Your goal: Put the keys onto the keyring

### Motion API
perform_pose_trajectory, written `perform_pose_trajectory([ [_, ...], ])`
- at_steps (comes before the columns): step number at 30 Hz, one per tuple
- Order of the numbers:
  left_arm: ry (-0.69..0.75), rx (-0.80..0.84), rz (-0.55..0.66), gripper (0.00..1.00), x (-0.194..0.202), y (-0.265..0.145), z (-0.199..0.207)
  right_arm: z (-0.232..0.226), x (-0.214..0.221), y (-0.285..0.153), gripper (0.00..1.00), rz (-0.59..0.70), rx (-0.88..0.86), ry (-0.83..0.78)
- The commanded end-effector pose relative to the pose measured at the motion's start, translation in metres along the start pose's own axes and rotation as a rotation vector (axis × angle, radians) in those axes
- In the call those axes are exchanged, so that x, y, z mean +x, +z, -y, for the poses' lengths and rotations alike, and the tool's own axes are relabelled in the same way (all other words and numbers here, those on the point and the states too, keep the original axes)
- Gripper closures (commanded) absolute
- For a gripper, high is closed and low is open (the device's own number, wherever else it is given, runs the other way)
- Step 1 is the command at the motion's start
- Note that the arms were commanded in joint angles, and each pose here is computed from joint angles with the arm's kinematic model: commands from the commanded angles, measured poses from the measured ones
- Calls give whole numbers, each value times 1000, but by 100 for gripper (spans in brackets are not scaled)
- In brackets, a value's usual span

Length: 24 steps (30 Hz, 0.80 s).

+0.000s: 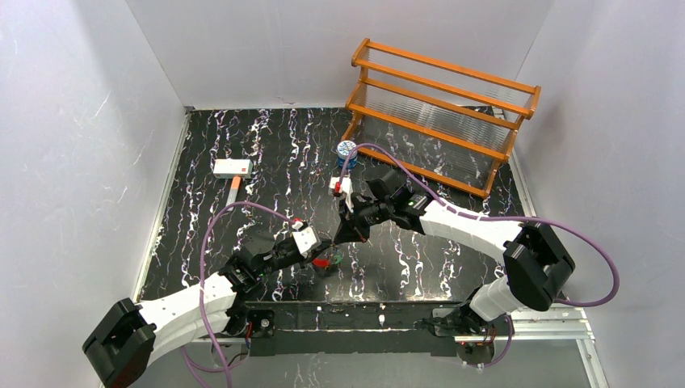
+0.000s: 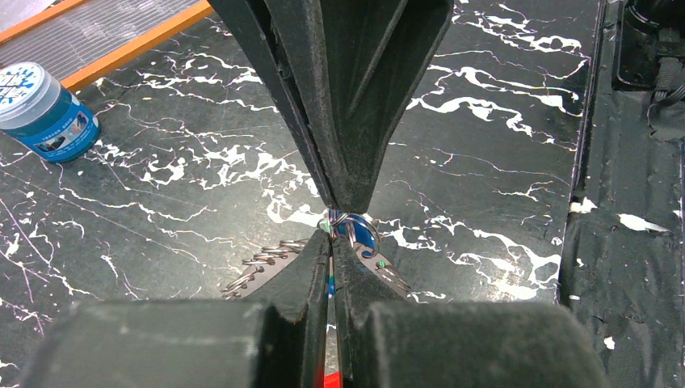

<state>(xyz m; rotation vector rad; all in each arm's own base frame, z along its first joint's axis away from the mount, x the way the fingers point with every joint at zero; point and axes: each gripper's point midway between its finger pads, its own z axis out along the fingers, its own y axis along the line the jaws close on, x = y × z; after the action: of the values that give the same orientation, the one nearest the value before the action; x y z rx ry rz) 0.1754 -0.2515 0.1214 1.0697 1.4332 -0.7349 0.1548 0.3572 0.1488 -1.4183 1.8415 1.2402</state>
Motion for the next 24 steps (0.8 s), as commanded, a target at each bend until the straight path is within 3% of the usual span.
perform_pose_trajectory([
  [1, 9, 7, 39, 100, -11, 2, 0, -9, -34, -4, 99, 76, -33, -86],
  [10, 9, 5, 37, 100, -11, 2, 0, -11, -37, -3, 99, 76, -51, -87],
  [24, 7, 4, 41, 100, -11, 1, 0, 7, -19, -5, 99, 34, 65, -55],
])
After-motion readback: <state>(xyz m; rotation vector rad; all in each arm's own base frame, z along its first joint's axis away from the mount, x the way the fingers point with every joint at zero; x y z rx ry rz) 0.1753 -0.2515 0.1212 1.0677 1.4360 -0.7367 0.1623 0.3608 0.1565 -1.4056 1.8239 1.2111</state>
